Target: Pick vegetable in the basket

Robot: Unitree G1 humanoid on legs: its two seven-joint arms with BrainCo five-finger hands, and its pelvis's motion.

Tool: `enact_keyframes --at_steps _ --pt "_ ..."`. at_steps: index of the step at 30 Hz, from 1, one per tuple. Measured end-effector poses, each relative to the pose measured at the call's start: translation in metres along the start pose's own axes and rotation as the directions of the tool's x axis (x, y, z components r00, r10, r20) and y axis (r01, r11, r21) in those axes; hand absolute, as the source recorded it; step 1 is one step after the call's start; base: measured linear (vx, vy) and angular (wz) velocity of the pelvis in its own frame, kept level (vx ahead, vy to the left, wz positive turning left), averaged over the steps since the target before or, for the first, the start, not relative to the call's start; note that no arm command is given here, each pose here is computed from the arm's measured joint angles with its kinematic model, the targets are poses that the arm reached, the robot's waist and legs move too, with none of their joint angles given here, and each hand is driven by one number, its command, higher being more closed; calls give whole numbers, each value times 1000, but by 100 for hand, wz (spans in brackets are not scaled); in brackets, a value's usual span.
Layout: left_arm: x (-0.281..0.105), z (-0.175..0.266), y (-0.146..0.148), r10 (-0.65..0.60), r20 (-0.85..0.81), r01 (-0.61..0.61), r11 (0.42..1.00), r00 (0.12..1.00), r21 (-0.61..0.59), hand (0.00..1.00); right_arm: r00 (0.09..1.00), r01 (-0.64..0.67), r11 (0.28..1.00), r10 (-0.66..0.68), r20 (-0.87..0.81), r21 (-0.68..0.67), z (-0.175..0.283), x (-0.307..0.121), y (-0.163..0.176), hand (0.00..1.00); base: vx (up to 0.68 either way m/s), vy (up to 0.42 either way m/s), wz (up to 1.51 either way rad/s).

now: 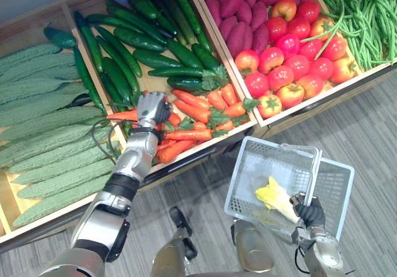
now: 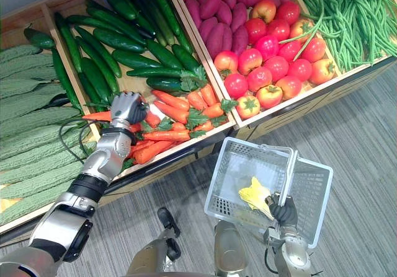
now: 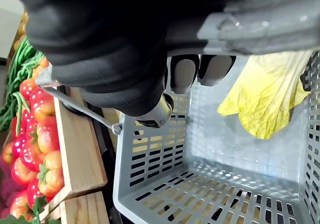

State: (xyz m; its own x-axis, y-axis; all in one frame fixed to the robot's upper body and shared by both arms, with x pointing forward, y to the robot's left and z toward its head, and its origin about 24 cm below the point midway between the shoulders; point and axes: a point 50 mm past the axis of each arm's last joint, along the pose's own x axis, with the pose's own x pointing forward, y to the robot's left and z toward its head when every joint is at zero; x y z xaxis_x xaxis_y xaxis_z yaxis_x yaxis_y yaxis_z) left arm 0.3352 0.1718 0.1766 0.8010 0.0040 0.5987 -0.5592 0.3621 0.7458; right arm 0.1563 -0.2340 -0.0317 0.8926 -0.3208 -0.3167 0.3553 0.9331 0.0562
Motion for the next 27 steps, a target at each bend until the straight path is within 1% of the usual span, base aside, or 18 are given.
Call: enact_keyframes --at_steps 2,3,4,5,7,9,10,11,14,17,19,20,21,22,24,27 --pt "-7 5 7 49 7 -49 997 999 -52 100 1000 8 1000 -8 -14 1 -4 1 -1 100 30 6 4" --pt "-18 9 10 80 -16 -82 989 997 -123 100 999 18 1000 -18 -31 5 -8 3 -2 100 32 6 3" --pt "-23 10 9 84 -28 -87 985 996 -147 100 999 20 1000 -20 -38 5 -9 3 -3 100 37 10 -1" --pt "-32 11 8 84 -46 -91 978 995 -187 100 998 23 1000 -23 -50 5 -12 3 -3 100 32 9 -5" --pt "-60 13 -1 39 -106 -68 956 994 -285 100 996 35 999 -35 -80 4 -19 3 -5 100 68 2 -8" --pt "-71 14 -4 18 -128 -59 944 992 -325 100 995 38 999 -38 -93 -3 -22 3 -5 100 53 -5 -10" --pt "-83 16 -3 12 -151 -68 927 988 -369 100 994 37 999 -37 -98 -8 -24 1 -5 100 33 -6 -17" --pt "-87 17 -1 14 -154 -74 918 988 -390 100 994 37 999 -38 -100 -8 -24 1 -5 100 37 -6 -30" --pt "-102 29 2 8 -164 -93 847 986 -523 100 994 60 998 -60 -91 5 -22 2 -8 100 13 -5 -32" --pt "-116 43 -1 -38 -179 -92 743 983 -663 100 995 63 998 -62 -78 18 -19 -3 -6 100 1 -13 -39" --pt "-121 53 -3 -78 -180 -87 651 981 -754 100 996 74 997 -72 -61 30 -16 -11 -6 100 -5 -28 -45" --pt "-123 53 -4 -84 -182 -87 638 980 -765 100 996 74 997 -72 -56 34 -15 -12 -5 100 -17 -20 -63" --pt "-126 56 -6 -111 -184 -83 596 977 -799 100 996 75 997 -73 -42 37 -11 -12 -3 100 -25 -22 -49" --pt "-127 57 -6 -116 -184 -81 589 976 -804 100 996 75 997 -74 -40 36 -11 -13 -2 100 -26 -37 -80" --pt "-130 59 -9 -151 -173 -63 550 973 -833 100 997 70 998 -70 -24 8 -6 -13 0 100 -5 -36 -107" --pt "-136 68 -13 -190 -138 -20 518 972 -855 100 998 62 998 -62 8 3 3 -9 6 100 -2 -32 -129"
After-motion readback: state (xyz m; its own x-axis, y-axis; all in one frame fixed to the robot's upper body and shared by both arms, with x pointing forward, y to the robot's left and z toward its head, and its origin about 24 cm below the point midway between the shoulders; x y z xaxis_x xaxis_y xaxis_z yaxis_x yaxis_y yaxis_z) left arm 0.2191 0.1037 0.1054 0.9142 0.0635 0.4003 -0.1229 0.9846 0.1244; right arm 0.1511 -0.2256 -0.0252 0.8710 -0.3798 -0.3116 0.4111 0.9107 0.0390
